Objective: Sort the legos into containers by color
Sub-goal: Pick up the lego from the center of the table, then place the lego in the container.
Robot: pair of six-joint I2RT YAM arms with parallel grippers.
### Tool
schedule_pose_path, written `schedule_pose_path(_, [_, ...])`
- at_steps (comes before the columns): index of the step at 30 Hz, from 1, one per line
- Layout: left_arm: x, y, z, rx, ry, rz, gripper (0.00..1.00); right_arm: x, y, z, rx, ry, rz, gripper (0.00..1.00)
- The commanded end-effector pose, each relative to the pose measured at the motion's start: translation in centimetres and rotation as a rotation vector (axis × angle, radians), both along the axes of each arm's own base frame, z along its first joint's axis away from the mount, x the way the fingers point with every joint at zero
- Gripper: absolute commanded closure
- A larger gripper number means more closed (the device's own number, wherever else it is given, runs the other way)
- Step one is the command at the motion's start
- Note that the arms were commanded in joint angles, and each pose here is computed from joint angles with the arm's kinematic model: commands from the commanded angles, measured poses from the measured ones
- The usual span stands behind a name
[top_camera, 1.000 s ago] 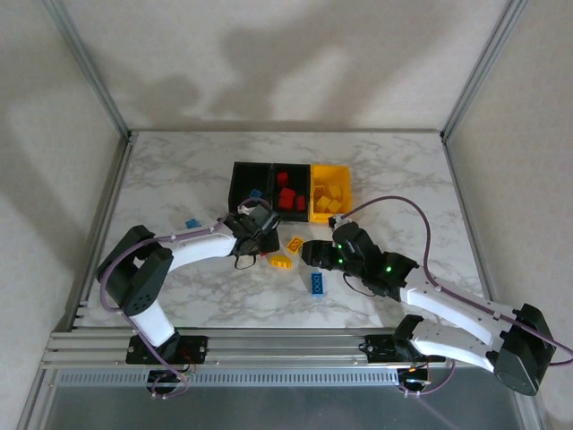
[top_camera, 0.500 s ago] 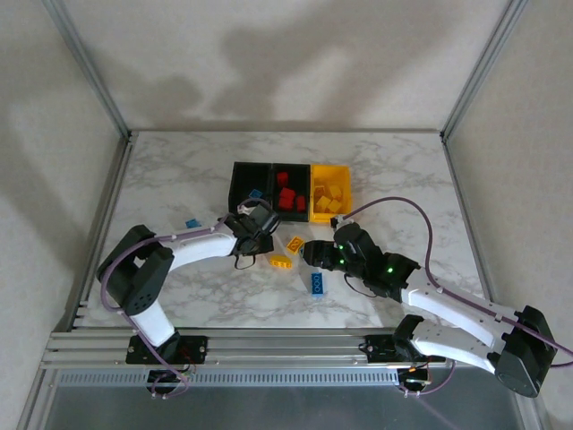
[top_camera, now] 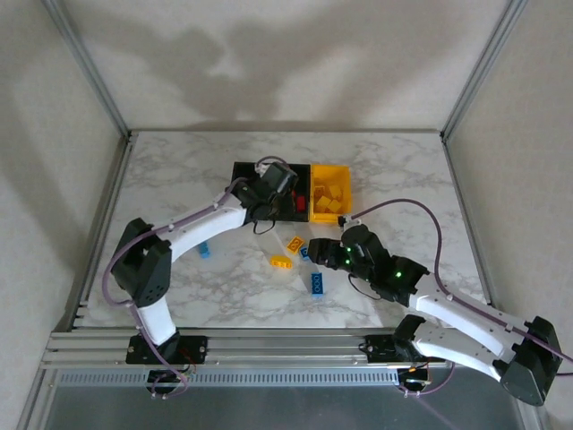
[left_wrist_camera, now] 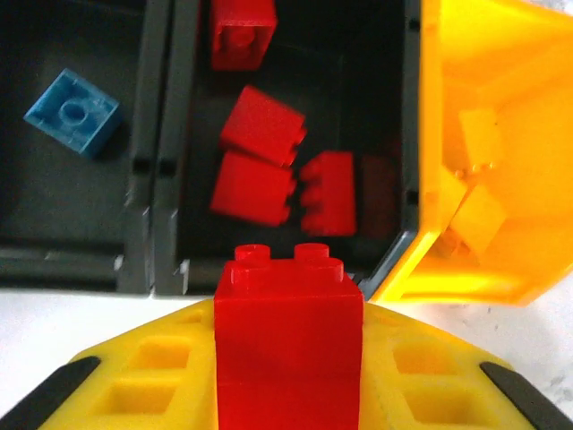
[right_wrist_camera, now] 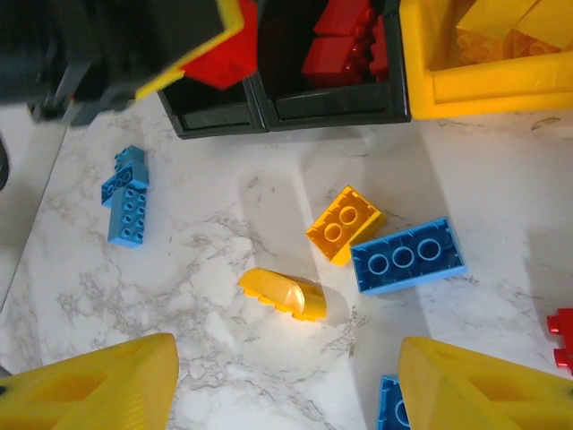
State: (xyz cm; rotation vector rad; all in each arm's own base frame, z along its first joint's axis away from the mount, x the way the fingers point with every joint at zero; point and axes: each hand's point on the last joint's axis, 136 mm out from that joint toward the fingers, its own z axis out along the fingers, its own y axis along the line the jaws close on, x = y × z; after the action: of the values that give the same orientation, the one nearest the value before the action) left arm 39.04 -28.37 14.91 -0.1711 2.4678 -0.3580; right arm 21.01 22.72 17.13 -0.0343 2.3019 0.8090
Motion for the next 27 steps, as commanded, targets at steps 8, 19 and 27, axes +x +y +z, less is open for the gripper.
schedule_pose_path(8, [5.6, -2.0, -2.9, 0.098, 0.031, 0.008, 0.78, -0.2, -2.1, -0.7, -0.019, 0.007, -0.07, 0.34])
schedule_pose_path(19, [9.2, -2.2, -6.0, 0.122, 0.07, 0.038, 0.77, -0.2, -2.6, -0.9, -0.027, 0.013, -0.087, 0.34])
schedule_pose_path(27, [10.2, -2.5, -6.9, 0.124, 0.08, 0.036, 0.74, 0.1, -2.6, -1.1, -0.036, 0.015, -0.091, 0.34])
